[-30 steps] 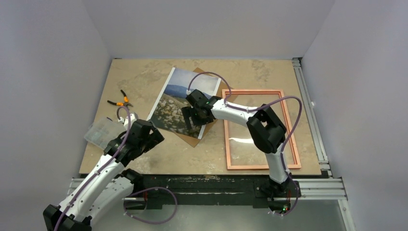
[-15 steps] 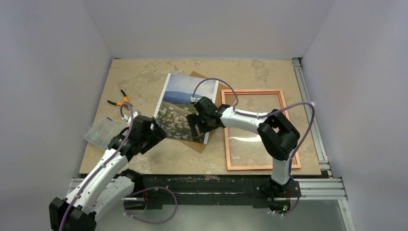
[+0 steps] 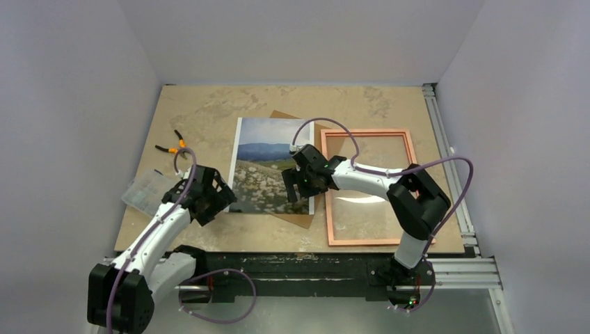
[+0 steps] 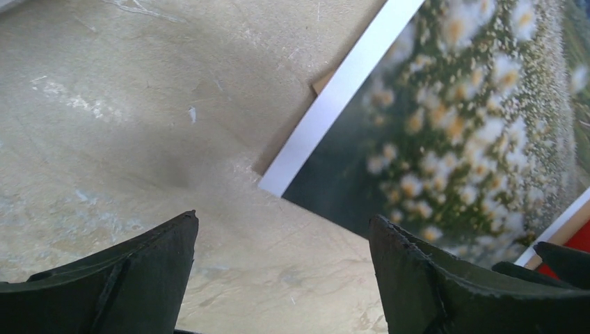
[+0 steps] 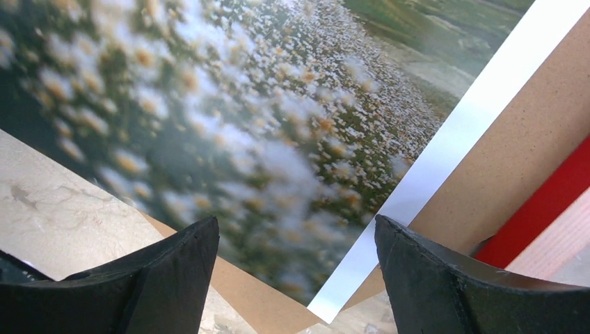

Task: Put the photo into the frame

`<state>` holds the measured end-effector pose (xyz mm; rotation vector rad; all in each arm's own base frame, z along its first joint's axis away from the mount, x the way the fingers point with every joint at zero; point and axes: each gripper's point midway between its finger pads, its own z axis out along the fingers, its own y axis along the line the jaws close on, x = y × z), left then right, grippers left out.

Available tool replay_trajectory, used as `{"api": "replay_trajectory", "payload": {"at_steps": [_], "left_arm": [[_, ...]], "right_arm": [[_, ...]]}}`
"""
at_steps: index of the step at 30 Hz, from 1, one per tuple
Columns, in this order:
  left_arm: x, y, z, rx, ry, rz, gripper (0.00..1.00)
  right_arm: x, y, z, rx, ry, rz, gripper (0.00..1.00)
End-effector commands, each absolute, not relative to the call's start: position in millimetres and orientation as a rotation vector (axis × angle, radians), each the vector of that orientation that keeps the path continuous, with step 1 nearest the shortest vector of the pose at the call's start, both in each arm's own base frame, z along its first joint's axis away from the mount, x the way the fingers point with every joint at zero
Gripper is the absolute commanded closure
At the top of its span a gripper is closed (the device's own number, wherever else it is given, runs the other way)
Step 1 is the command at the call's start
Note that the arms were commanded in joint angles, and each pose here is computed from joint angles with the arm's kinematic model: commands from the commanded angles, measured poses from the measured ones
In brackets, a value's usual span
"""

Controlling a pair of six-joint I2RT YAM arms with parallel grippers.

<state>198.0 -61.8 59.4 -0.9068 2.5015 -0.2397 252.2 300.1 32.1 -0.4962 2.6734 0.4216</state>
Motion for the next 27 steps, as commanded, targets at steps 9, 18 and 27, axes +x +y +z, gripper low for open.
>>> {"api": "replay_trajectory", "payload": {"at_steps": [9, 18, 27], "left_arm": [[222.4, -79.7, 22.6, -0.906, 2.515, -0.424, 0.2], [237.4, -101.4, 37.4, -0.787, 2.409, -0.643, 0.31], [236.0, -110.9, 69.9, -0.701, 2.28, -0.777, 0.4]], "right_arm": [[194.8, 239.0, -16.0, -0.358, 3.019, 0.392, 0.19], [196.0, 243.3, -16.0, -0.355, 3.018, 0.419, 0.19], [197.2, 244.9, -16.1, -0.355, 3.018, 0.428, 0.19]]}}
